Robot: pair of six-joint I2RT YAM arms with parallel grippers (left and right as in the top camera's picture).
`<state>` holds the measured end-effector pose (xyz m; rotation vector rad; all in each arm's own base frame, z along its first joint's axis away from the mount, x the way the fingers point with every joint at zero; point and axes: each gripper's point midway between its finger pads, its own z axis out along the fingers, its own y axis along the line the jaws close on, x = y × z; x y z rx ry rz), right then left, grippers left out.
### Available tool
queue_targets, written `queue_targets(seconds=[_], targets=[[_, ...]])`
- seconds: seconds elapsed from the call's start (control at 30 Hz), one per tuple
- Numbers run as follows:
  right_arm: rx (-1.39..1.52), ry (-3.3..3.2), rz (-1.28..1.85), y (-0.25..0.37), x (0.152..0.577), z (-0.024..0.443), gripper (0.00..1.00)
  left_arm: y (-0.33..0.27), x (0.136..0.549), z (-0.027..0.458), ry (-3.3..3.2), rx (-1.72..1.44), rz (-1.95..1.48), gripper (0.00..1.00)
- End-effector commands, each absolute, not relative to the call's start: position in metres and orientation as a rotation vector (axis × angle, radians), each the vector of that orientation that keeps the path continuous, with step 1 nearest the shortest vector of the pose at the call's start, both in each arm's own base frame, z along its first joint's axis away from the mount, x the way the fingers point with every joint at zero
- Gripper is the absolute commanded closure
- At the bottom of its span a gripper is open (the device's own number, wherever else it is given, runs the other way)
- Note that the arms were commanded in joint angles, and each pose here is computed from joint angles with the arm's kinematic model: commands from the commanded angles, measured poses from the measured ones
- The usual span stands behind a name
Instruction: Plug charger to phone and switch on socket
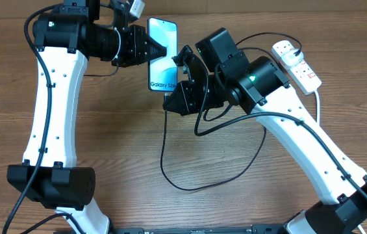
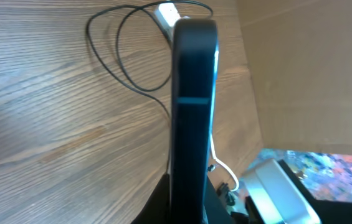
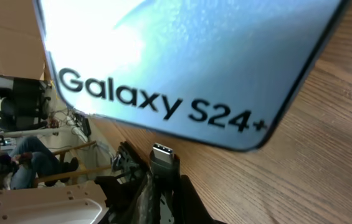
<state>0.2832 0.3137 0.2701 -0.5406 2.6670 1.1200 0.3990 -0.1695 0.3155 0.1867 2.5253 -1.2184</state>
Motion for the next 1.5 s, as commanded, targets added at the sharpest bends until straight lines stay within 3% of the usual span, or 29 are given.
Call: queue_targets(seconds=[0.0, 0.87, 1.17, 1.37, 1.47], targets=[[-0.521, 2.618, 1.135, 0.313, 0.283, 0.290, 0.96, -0.179, 0.392, 0.330, 2.461, 0.263, -1.318, 0.96], [-0.496, 2.595, 1.157, 0.316, 0.288, 0.295, 0.96, -0.182, 0.388, 0.334, 2.425, 0.332, -1.350, 0.96], [-0.473, 2.621, 1.107, 0.311, 0.289, 0.289, 0.96, -0.142, 0.415, 0.303, 2.554, 0.125, -0.991, 0.96], [-0.258, 2.729, 0.833, 0.283, 0.305, 0.262, 0.82, -0.080, 0.429, 0.270, 2.672, -0.138, -0.471, 0.96], [-0.137, 2.772, 0.732, 0.274, 0.315, 0.245, 0.68, -0.047, 0.426, 0.261, 2.694, -0.309, -0.232, 0.96]])
